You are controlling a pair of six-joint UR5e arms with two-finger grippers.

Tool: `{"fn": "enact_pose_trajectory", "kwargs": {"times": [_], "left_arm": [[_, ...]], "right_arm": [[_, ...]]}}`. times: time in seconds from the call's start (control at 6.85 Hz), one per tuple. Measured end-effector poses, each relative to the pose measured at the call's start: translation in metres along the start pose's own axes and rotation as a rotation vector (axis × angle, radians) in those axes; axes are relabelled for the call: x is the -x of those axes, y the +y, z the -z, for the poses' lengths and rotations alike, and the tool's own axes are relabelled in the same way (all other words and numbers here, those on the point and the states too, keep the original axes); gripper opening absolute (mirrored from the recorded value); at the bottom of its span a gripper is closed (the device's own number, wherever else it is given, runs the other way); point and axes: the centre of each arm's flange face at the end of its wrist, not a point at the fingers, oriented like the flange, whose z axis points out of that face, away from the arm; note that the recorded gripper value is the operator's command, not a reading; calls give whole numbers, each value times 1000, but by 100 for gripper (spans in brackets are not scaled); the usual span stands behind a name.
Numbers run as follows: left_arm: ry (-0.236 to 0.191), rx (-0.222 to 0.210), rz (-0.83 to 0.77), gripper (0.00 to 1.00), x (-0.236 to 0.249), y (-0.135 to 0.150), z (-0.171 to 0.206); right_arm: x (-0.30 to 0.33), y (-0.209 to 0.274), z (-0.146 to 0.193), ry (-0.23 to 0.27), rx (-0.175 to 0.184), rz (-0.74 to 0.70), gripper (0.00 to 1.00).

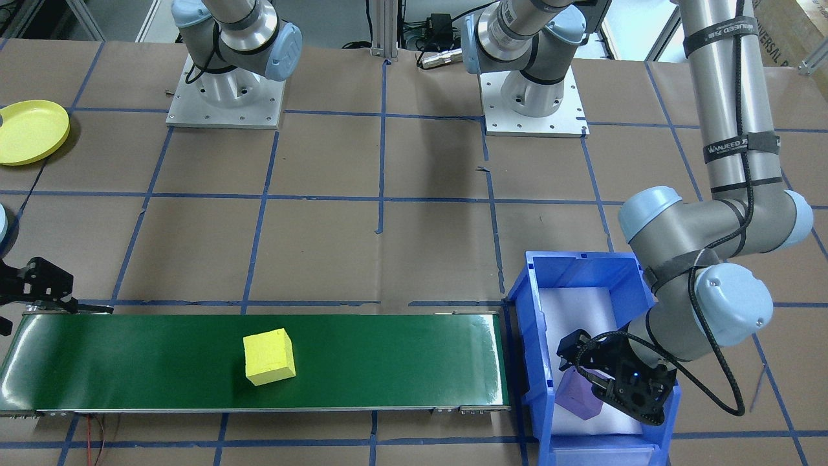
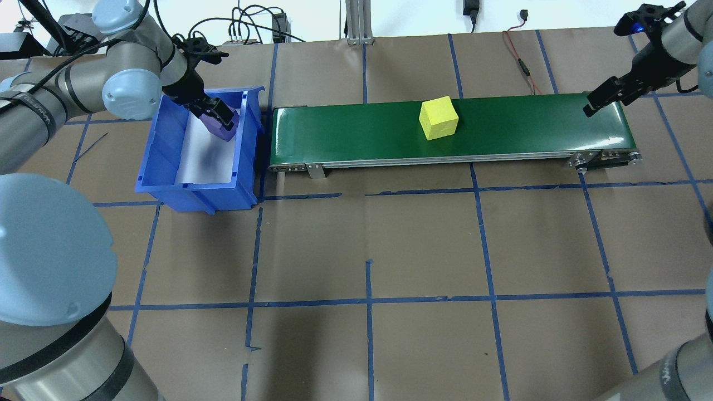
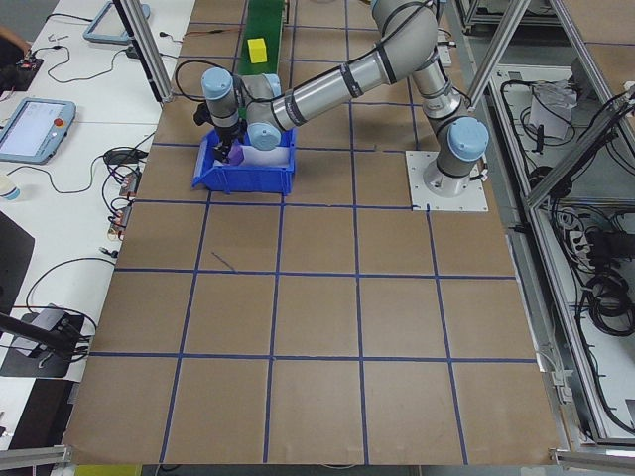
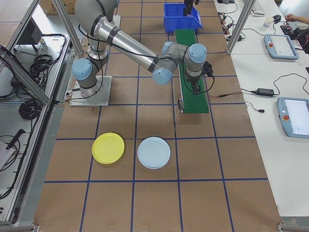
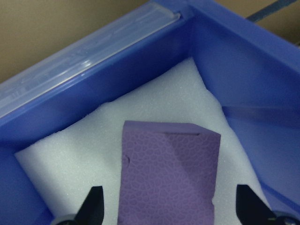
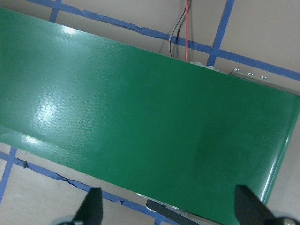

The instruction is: Move block left to right into plate

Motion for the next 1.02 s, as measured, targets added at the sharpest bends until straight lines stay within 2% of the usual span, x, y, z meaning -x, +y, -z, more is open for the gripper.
{"fn": "enact_pose_trajectory", "kwargs": {"times": [0.15,0.44,0.58,0.73,1.02], "left_arm": [[-1,0,0,49,0,0,-1],[-21,-25,10,47,0,-3,15],[-45,-58,28,47,-6,-3,44],[-73,-101,53,47,-21,-2,88],[-110,-182,98,47,-75,2,171]], "right_arm": [[-2,-2,1,11,-14,3,100],[-5,-6,2,28,-44,9,100],[-6,-7,1,27,-47,8,100],[-8,-9,-3,22,-47,7,100],[-9,-11,-6,11,-51,6,100]]}}
